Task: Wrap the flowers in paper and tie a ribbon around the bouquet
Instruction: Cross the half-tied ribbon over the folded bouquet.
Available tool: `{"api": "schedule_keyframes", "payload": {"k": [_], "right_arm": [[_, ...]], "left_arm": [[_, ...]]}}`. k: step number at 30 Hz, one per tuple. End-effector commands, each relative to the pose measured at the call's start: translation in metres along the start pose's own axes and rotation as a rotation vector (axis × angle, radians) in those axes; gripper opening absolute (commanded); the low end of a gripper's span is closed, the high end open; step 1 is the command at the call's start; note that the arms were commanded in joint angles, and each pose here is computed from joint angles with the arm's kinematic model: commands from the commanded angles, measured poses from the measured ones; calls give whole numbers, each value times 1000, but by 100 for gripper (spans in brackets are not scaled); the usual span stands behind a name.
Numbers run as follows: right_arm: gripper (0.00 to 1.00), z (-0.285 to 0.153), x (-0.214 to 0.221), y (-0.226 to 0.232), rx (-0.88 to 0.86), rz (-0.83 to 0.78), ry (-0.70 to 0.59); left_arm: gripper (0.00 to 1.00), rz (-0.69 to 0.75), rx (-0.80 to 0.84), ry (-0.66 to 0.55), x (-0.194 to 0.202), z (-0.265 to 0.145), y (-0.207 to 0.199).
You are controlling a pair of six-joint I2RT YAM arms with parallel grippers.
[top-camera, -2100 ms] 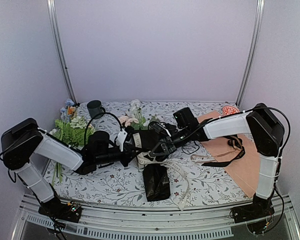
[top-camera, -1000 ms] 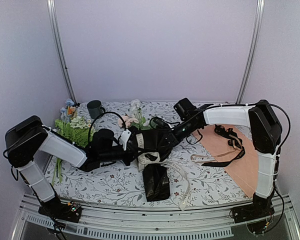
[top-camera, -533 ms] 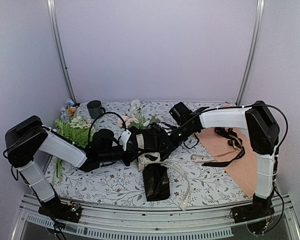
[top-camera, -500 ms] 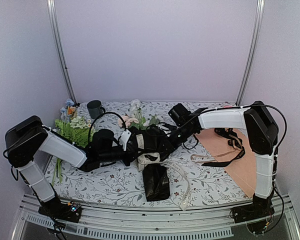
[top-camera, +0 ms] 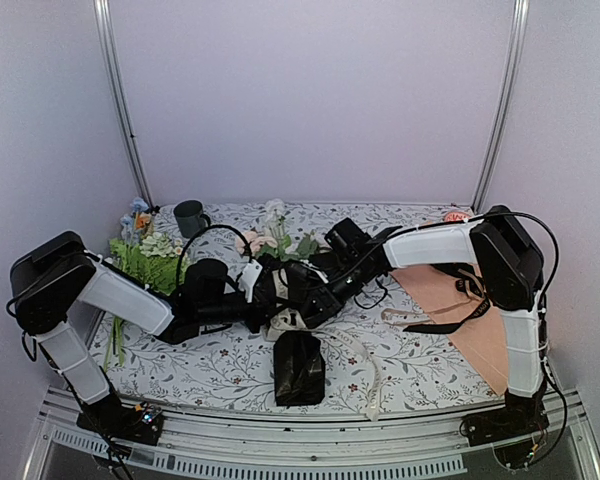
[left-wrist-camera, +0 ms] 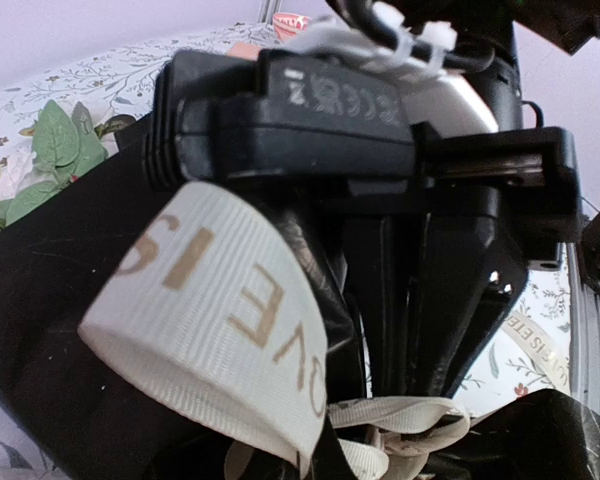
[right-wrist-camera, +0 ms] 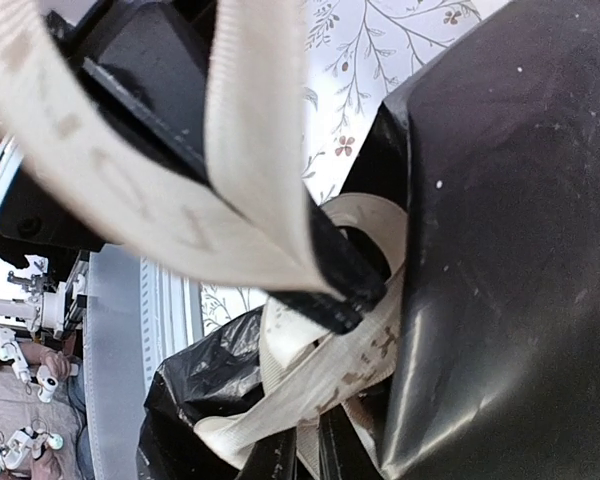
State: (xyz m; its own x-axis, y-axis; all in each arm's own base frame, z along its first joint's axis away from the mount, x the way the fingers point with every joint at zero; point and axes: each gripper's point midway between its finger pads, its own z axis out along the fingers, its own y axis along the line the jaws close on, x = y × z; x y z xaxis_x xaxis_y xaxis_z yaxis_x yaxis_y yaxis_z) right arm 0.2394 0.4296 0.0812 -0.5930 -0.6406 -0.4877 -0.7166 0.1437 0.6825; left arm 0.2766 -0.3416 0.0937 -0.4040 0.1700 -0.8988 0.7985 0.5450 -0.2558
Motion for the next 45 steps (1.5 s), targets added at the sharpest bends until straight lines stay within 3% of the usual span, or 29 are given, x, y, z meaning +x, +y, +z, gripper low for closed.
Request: {"api": "schedule_keyframes", "payload": {"k": [1,15,19,24,28,33,36,39,42,45], "right_arm": [[9,8,-11,0,-49,-21,-41],[13,15,-27,-10,-52,-27,-127],[13,20,-20,-14,-65,-4,-114],[13,24,-14,-10,-119,4,-101],[13,24,-11,-1,-179,-8,-94],[13,24,-12,-1,-185,-22,-97],[15,24,-13,0,-190,-27,-98],[18,24,-15,-2,-178,-32,-102],[18,24,-19,-3,-169,-35,-108],[18,24,-24,-3,-176,-42,-119]], "left_arm": [[0,-14,-6,-13,-3,-4,4],[1,-68,-28,-16,-1,-7,17],[30,-150,-95,-16,0,-12,36],[55,-219,-110,-11,0,-22,42],[70,-212,-127,-54,-17,-38,41],[78,-149,-151,-96,-36,-54,39],[69,-121,-166,-121,-41,-68,36],[38,-100,-157,-120,-36,-81,28],[11,-130,-162,-16,-1,-85,20],[4,-181,-117,72,33,-83,7]]}}
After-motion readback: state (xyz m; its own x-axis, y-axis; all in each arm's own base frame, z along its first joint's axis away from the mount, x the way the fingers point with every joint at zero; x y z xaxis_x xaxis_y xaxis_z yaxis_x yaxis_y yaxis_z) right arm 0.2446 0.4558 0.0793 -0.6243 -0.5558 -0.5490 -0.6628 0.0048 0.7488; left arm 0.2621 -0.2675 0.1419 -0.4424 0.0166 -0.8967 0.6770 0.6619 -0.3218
